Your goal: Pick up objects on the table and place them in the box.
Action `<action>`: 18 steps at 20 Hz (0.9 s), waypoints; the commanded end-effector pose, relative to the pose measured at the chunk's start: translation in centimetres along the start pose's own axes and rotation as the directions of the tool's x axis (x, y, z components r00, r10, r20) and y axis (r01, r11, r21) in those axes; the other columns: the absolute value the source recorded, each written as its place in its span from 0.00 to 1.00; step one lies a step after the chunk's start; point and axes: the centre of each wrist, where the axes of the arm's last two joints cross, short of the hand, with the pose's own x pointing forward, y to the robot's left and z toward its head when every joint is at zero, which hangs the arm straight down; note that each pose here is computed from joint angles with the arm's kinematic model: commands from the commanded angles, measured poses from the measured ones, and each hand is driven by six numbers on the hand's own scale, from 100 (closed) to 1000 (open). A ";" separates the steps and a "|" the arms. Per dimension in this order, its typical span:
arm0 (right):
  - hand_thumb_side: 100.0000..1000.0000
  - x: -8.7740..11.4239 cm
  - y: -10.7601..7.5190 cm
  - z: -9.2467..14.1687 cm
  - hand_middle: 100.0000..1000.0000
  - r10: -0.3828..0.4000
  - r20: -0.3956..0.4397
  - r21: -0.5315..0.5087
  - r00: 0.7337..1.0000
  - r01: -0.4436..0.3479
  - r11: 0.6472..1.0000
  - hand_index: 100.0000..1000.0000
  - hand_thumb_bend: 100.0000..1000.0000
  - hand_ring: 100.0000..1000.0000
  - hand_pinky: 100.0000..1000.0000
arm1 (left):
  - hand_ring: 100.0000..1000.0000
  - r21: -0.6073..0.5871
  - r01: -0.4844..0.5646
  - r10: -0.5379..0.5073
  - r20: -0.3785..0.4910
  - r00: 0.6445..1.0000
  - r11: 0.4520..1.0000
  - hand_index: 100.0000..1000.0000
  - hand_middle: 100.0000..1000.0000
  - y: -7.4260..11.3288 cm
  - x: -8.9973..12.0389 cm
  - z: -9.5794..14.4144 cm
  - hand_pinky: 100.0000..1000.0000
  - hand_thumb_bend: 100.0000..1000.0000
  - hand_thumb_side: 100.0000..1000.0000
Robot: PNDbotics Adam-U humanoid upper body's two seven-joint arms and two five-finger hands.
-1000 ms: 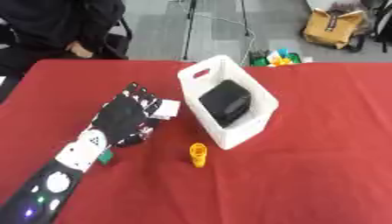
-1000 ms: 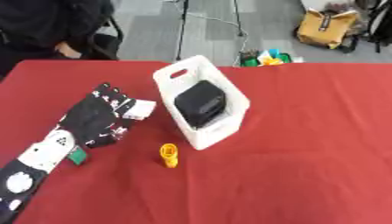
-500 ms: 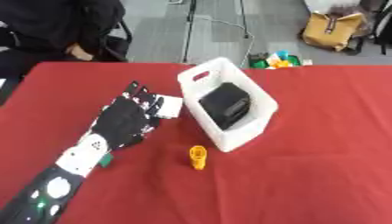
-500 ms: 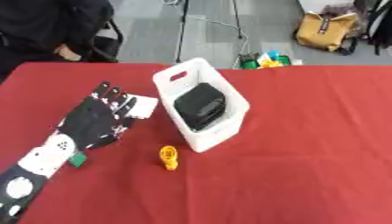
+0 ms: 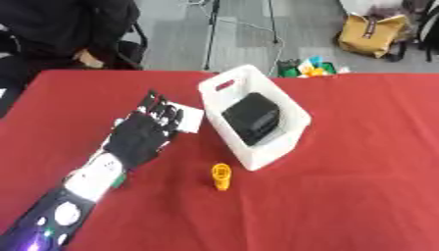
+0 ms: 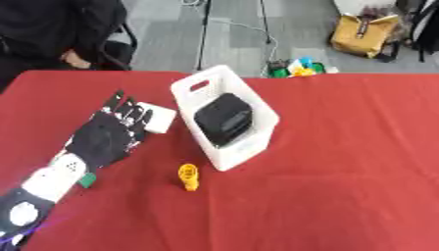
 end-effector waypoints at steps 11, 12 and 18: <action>0.98 0.5 0.0 -0.7 0.68 -0.016 0.033 -0.001 0.999 0.016 1.000 0.69 0.00 0.83 0.77 | 0.69 0.001 0.091 -0.091 -0.048 0.995 0.996 0.60 0.53 0.7 -1.9 -0.3 0.71 0.00 0.37; 0.98 0.5 0.0 -0.7 0.68 -0.017 0.033 -0.002 0.999 0.017 1.000 0.69 0.00 0.83 0.77 | 0.69 0.001 0.097 -0.097 -0.051 0.994 0.995 0.60 0.53 0.8 -1.9 -0.3 0.71 0.00 0.37; 0.98 0.5 0.0 -0.7 0.68 -0.021 0.030 -0.004 0.999 0.021 1.000 0.69 0.00 0.83 0.77 | 0.69 -0.004 0.118 -0.118 -0.068 0.991 0.993 0.60 0.53 1.2 -2.2 -0.5 0.71 0.00 0.36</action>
